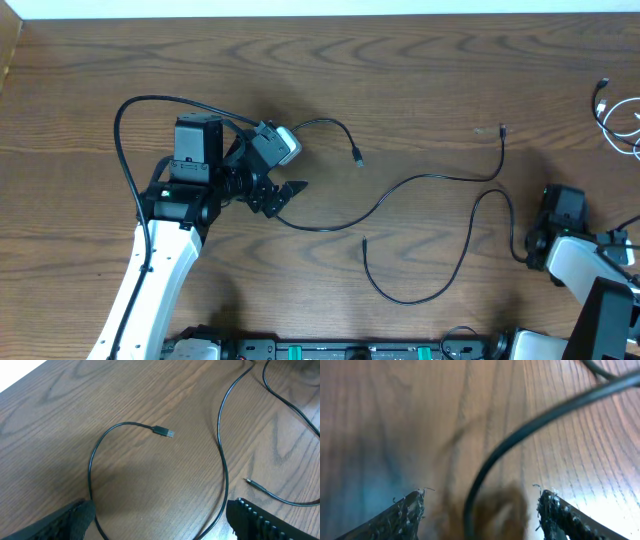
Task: Untangle cables
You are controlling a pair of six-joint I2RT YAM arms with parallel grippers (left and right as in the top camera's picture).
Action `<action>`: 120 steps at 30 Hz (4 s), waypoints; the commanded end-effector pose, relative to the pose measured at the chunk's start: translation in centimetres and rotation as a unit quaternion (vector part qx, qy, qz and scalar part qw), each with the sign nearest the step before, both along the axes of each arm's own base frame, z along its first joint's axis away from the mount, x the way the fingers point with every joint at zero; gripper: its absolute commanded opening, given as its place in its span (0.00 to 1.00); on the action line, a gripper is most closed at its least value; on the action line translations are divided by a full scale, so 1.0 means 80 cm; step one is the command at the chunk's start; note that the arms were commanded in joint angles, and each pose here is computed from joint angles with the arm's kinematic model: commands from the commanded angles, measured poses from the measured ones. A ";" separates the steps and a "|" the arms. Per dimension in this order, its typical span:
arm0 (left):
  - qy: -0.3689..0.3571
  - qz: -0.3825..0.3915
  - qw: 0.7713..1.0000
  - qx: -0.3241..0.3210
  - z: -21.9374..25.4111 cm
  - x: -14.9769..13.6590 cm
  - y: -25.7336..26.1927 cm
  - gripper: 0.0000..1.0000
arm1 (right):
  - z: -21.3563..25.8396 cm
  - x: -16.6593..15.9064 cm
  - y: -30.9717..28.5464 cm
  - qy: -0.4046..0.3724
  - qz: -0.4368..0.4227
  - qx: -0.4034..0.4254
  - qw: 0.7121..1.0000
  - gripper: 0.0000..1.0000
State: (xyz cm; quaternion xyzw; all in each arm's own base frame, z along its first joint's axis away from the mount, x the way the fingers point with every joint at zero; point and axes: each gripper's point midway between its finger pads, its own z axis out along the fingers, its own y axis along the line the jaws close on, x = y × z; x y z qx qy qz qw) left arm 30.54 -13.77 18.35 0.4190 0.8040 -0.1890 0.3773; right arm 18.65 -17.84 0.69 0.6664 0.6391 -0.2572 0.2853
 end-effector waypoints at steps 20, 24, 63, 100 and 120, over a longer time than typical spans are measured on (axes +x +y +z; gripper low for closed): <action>-0.005 -0.001 1.000 -0.004 0.007 0.002 -0.002 0.89 | 0.014 0.026 -0.008 0.034 0.098 -0.025 0.994 0.01; -0.005 -0.001 1.000 -0.004 0.007 0.002 -0.002 0.89 | 0.031 0.067 0.010 -0.011 0.178 0.013 0.984 0.01; -0.004 -0.001 1.000 -0.004 0.007 0.002 -0.002 0.89 | 0.355 0.074 -0.190 -0.390 0.057 -0.191 0.899 0.01; -0.005 -0.001 1.000 -0.004 0.007 0.002 -0.002 0.89 | 0.506 0.296 -0.131 -0.408 0.655 -0.116 0.625 0.01; -0.003 0.000 1.000 -0.005 0.007 0.002 -0.002 0.89 | 0.166 0.279 -0.267 -0.071 0.304 0.038 0.949 0.01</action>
